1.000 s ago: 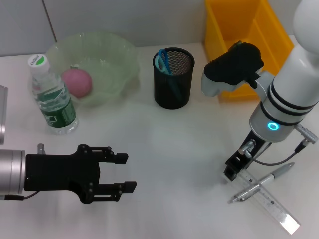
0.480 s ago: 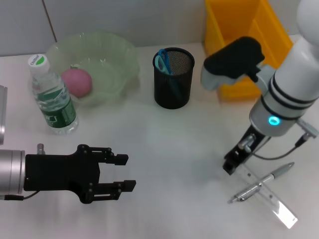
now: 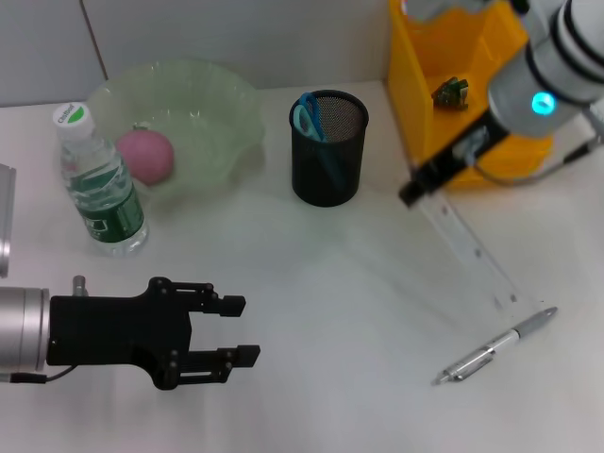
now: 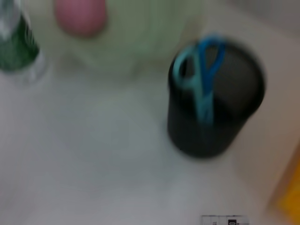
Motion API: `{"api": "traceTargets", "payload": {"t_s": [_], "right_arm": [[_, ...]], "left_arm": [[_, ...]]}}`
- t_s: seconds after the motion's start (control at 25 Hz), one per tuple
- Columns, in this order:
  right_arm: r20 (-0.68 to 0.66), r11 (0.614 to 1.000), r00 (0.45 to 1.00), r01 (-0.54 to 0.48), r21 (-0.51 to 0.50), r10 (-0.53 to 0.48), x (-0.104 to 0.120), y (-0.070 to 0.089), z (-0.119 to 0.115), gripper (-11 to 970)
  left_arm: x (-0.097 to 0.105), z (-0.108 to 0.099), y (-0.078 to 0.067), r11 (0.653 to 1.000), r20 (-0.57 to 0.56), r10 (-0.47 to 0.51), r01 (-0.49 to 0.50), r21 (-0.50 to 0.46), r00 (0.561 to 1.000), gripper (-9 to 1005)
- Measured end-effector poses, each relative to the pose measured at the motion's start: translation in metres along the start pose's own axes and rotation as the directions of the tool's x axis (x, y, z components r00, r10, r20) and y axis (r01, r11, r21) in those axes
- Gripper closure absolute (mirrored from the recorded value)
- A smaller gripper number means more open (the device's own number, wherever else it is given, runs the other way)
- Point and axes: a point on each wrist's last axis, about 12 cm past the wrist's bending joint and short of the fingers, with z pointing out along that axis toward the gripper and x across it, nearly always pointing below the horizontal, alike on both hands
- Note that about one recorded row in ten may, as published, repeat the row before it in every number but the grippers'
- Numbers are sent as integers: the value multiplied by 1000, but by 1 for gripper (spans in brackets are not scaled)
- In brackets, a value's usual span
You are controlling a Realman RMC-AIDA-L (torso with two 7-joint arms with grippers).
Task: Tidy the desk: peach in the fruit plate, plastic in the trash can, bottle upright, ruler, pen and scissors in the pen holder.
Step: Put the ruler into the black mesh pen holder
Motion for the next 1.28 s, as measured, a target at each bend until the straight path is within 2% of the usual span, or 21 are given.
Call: {"api": "traceTargets", "payload": {"t_s": [0.16, 0.28, 0.4, 0.72, 0.96, 1.28], "right_arm": [[152, 999, 988, 21, 39, -27, -13, -8, -18, 577], [278, 997, 959, 38, 69, -56, -20, -12, -26, 577], [399, 997, 913, 65, 51, -80, -24, -12, -28, 578], [607, 994, 789, 104, 19, -94, -30, -13, -23, 578], [705, 989, 703, 145, -10, -96, -28, -16, -12, 578], [766, 988, 638, 152, -20, -83, -24, -25, 11, 578]], "left_arm": [[0, 0, -1, 1000, 2, -1, 1, 4, 1000, 383], [0, 1, -1, 1000, 3, -4, 4, 7, 1000, 383], [0, 1, -2, 1000, 5, -5, 5, 9, 1000, 383], [-1, -2, -3, 1000, 31, -10, 9, 11, 999, 382], [-1, -3, -3, 1000, 33, -11, 11, 10, 999, 382], [0, -3, -3, 1000, 37, -13, 13, 8, 999, 375]]}}
